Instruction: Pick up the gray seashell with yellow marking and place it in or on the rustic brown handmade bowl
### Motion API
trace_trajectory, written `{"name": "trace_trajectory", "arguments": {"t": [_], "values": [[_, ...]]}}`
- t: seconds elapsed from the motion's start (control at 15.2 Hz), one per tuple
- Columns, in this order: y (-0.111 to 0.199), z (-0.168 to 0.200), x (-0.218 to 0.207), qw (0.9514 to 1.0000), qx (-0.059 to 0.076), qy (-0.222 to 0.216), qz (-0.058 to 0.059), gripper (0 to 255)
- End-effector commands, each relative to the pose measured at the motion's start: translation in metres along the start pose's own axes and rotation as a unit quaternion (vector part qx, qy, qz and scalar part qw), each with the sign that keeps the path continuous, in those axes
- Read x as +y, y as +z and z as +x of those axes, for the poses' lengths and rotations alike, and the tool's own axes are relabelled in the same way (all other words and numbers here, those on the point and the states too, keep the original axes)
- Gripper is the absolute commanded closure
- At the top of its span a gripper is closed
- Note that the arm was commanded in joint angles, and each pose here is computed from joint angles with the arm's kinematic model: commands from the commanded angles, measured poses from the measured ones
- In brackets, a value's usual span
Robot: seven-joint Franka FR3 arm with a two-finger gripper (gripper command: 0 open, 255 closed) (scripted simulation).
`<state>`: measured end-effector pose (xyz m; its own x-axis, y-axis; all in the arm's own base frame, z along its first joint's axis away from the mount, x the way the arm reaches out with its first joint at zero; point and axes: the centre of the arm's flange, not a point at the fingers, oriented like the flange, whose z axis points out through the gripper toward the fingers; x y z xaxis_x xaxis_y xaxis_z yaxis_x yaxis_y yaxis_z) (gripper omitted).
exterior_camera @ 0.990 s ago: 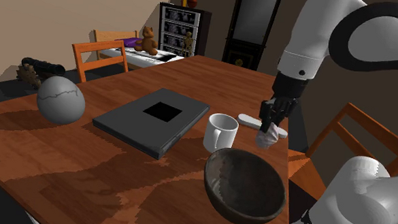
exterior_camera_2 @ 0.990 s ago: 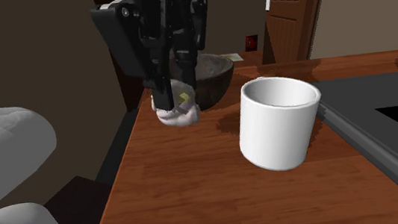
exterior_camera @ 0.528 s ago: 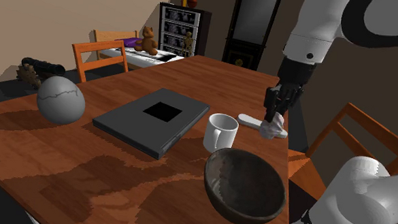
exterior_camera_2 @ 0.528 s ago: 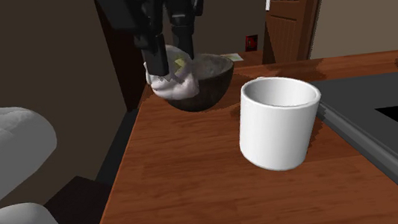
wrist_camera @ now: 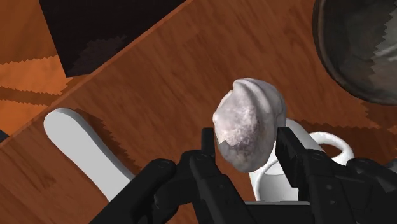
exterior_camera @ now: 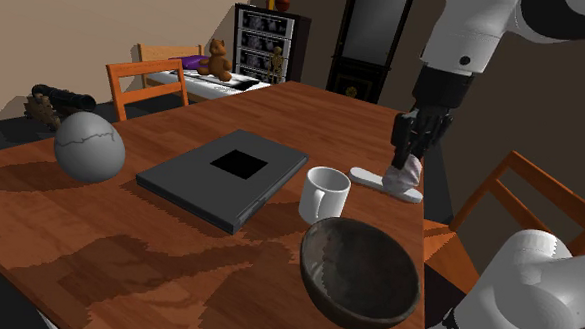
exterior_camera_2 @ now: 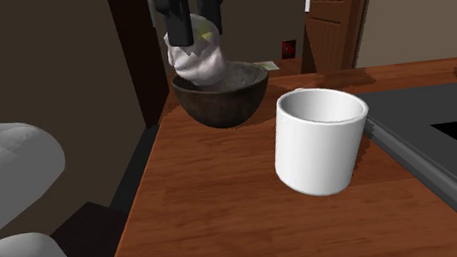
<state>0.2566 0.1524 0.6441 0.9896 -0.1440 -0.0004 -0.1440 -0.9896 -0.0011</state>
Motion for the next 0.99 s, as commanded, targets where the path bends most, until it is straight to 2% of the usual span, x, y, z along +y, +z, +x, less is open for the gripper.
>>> {"name": "trace_trajectory", "arguments": {"t": [0.0, 0.79, 0.92], "values": [[-0.005, -0.012, -0.020, 1.0000, 0.000, 0.000, 0.000, 255], [-0.013, -0.085, -0.168, 1.0000, 0.000, 0.000, 0.000, 255], [-0.002, -0.085, -0.168, 1.0000, 0.000, 0.000, 0.000, 255]]}}
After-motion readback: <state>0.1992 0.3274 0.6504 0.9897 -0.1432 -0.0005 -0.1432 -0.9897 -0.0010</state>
